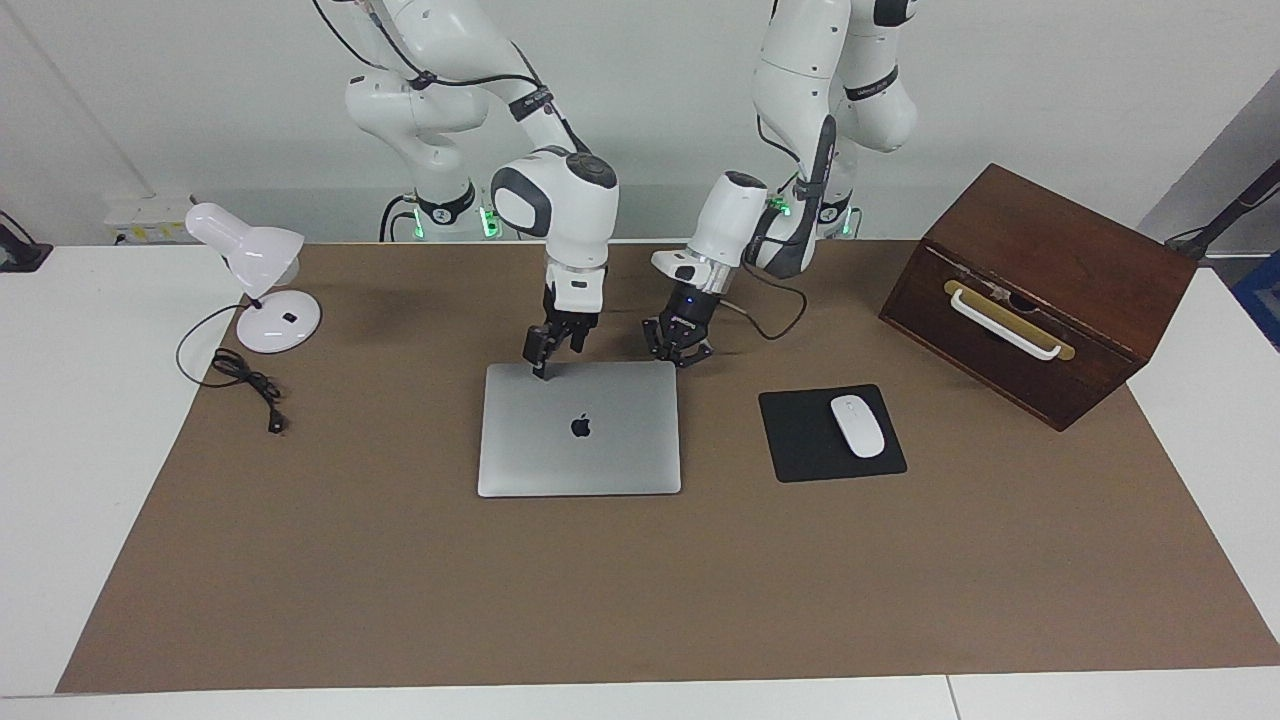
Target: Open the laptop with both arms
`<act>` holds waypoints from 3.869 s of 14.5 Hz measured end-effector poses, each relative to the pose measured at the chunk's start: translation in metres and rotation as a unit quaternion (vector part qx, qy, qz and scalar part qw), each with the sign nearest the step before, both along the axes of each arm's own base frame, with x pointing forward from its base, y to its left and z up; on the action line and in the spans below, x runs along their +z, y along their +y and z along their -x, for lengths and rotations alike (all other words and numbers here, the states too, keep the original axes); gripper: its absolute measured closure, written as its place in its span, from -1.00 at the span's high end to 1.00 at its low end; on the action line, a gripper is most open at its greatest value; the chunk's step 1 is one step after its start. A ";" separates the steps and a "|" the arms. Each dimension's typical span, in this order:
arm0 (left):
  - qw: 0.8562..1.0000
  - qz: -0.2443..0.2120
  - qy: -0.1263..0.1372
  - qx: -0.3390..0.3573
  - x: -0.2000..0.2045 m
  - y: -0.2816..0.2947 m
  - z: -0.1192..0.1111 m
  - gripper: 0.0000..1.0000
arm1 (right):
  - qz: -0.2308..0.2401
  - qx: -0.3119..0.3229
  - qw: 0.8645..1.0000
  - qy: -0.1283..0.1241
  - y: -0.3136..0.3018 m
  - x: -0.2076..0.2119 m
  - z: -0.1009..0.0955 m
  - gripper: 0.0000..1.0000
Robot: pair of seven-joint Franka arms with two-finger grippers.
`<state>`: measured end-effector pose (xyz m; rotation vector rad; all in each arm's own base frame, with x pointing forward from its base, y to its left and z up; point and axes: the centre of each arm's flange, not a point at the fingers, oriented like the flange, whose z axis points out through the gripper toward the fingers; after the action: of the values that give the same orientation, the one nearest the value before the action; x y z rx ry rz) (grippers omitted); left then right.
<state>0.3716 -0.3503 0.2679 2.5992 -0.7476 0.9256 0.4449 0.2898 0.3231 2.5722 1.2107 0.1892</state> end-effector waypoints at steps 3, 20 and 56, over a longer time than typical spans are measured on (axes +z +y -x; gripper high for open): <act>1.000 -0.001 -0.001 -0.001 0.000 0.000 0.000 -0.98 | 0.000 0.002 1.000 0.003 0.000 -0.005 0.000 1.00; 1.000 -0.008 -0.007 -0.013 0.000 0.000 0.000 -0.98 | -0.014 0.033 0.998 -0.042 0.002 0.008 -0.030 1.00; 1.000 -0.011 -0.011 -0.017 -0.001 0.000 0.000 -0.98 | -0.069 -0.060 0.993 -0.078 -0.066 0.152 -0.196 1.00</act>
<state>0.3718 -0.3501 0.2671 2.5902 -0.8088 0.9424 0.6405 0.2242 0.4747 2.6781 1.0174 0.4539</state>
